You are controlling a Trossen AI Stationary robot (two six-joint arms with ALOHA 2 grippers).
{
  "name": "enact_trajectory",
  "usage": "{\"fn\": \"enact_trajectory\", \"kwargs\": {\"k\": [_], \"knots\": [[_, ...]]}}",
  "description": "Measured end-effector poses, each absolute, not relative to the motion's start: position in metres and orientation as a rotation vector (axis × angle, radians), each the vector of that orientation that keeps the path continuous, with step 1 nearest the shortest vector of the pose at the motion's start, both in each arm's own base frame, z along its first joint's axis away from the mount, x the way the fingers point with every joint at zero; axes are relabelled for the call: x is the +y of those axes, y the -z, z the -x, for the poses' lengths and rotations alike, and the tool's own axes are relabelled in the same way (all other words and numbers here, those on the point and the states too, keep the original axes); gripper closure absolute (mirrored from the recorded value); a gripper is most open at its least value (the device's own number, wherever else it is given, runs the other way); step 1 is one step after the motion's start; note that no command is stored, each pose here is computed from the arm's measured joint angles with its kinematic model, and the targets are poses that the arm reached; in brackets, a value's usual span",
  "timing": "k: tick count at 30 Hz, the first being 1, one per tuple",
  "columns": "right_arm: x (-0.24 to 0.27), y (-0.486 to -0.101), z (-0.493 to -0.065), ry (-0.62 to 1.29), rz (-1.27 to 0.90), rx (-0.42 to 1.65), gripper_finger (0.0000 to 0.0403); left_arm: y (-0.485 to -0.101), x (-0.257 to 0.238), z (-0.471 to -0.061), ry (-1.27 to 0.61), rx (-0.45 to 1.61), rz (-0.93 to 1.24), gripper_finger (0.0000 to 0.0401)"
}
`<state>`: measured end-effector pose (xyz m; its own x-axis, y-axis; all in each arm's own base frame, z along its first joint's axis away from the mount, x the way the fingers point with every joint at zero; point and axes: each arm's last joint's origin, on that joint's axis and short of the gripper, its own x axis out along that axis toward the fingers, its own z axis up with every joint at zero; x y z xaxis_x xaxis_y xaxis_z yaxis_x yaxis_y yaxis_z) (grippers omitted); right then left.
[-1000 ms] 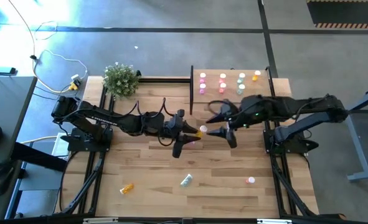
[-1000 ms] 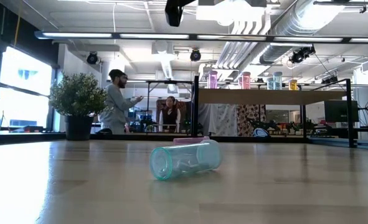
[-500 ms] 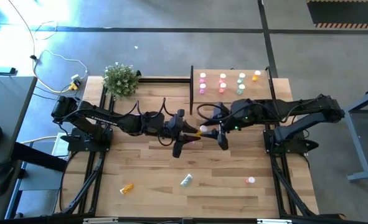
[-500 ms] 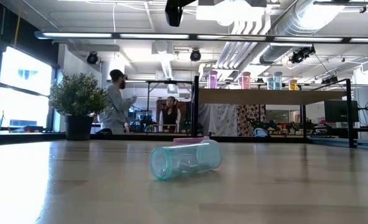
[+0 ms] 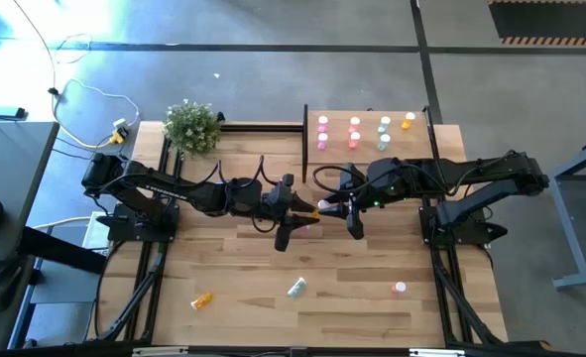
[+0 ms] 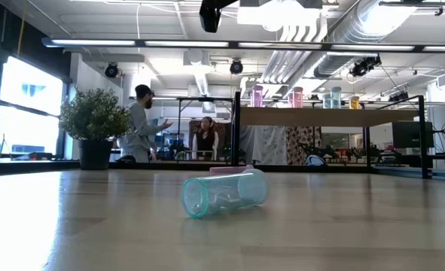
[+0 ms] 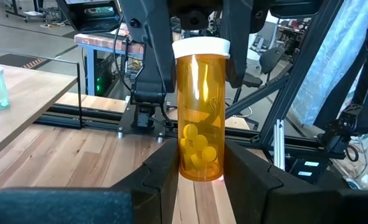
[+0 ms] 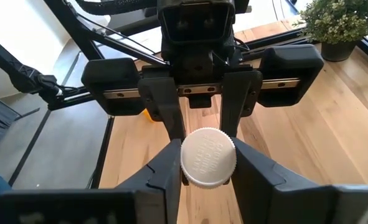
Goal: Pick and place medicine bottles onto shelf by color
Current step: Put the top orange pill bottle on the shelf aligned with the other orange pill bottle
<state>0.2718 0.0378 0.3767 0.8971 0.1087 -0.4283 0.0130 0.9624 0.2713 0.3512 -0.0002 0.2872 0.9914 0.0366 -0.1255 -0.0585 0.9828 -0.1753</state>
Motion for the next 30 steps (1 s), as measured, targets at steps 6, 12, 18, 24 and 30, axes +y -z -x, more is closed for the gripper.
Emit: {"fn": "enact_trajectory", "kwargs": {"k": [6,12,18,24,30], "knots": [[0.038,-0.376,-0.272,-0.048,-0.276,0.462,0.0297,-0.287,0.000,-0.351,-0.048,0.124,0.178,0.0287],[0.038,-0.375,-0.271,-0.046,-0.275,0.473,0.0299,-0.287,0.000,-0.351,-0.047,0.124,0.227,0.0236],[0.035,-0.376,-0.265,-0.007,-0.290,0.488,0.0299,-0.289,0.001,-0.350,-0.051,0.126,0.229,0.0177],[0.029,-0.383,-0.250,0.125,-0.276,0.461,0.0299,-0.293,0.015,-0.341,-0.095,0.168,0.225,0.0161],[0.019,-0.389,-0.224,0.357,-0.249,0.462,0.0299,-0.297,0.030,-0.329,-0.149,0.228,0.213,0.0160]]}}
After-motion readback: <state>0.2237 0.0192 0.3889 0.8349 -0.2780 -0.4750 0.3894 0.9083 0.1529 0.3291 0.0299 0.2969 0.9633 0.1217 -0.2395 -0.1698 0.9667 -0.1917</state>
